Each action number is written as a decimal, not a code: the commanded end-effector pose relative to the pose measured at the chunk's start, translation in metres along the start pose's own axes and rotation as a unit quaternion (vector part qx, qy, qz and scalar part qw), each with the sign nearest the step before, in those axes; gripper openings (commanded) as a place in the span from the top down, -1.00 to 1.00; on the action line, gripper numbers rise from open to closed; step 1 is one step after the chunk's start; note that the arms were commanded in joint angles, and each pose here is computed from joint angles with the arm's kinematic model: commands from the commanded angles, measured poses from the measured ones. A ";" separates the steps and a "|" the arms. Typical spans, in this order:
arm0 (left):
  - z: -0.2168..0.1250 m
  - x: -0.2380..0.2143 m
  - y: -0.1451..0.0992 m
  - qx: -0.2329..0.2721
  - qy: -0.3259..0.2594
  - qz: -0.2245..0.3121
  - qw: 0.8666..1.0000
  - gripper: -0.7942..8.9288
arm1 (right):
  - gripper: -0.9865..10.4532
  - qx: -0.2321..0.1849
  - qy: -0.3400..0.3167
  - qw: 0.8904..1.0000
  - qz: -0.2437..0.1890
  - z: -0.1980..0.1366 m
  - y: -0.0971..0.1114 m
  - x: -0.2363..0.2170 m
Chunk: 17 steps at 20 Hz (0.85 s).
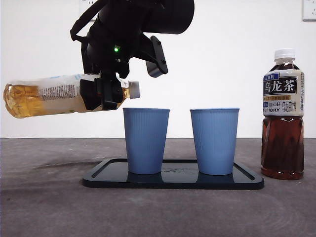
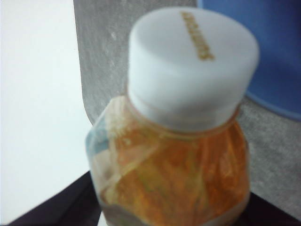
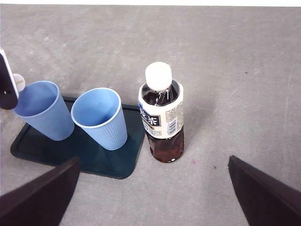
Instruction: Pour the drink into the cup
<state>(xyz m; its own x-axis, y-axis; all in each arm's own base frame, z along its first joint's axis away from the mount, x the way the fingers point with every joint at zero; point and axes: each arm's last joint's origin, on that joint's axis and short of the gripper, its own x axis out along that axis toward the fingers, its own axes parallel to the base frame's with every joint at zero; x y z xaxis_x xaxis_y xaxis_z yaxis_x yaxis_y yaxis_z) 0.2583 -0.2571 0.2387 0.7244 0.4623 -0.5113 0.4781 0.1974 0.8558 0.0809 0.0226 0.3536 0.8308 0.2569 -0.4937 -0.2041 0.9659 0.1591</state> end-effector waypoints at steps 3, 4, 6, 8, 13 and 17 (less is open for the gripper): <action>-0.015 -0.024 0.031 -0.120 -0.044 -0.021 0.992 0.35 | -0.06 0.004 -0.008 1.000 0.003 0.004 0.001 -0.003; -0.022 -0.030 0.040 -0.151 -0.058 -0.038 0.986 0.35 | -0.06 0.004 -0.008 1.000 0.003 0.004 0.001 -0.003; -0.039 -0.039 0.059 -0.219 -0.087 -0.077 0.969 0.35 | -0.06 0.003 -0.008 1.000 0.003 0.004 0.001 -0.003; -0.057 -0.045 0.081 -0.288 -0.126 -0.120 0.942 0.35 | -0.06 0.002 -0.008 1.000 0.004 0.004 0.001 -0.003; -0.110 -0.052 0.129 -0.428 -0.208 -0.191 0.859 0.35 | -0.06 0.001 -0.006 1.000 0.017 0.004 0.002 -0.003; -0.141 -0.049 0.141 -0.484 -0.254 -0.200 0.813 0.35 | -0.06 -0.014 -0.003 0.998 0.059 0.004 0.004 -0.003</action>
<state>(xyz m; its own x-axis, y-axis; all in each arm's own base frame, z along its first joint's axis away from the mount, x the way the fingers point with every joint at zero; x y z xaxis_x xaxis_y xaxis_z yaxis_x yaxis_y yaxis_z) 0.2192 -0.1270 0.3893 0.8226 -0.1511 -0.5482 0.2862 0.9431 0.1694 0.0798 0.0257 0.3538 0.7944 0.3608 -0.4886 -0.2981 0.9325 0.2038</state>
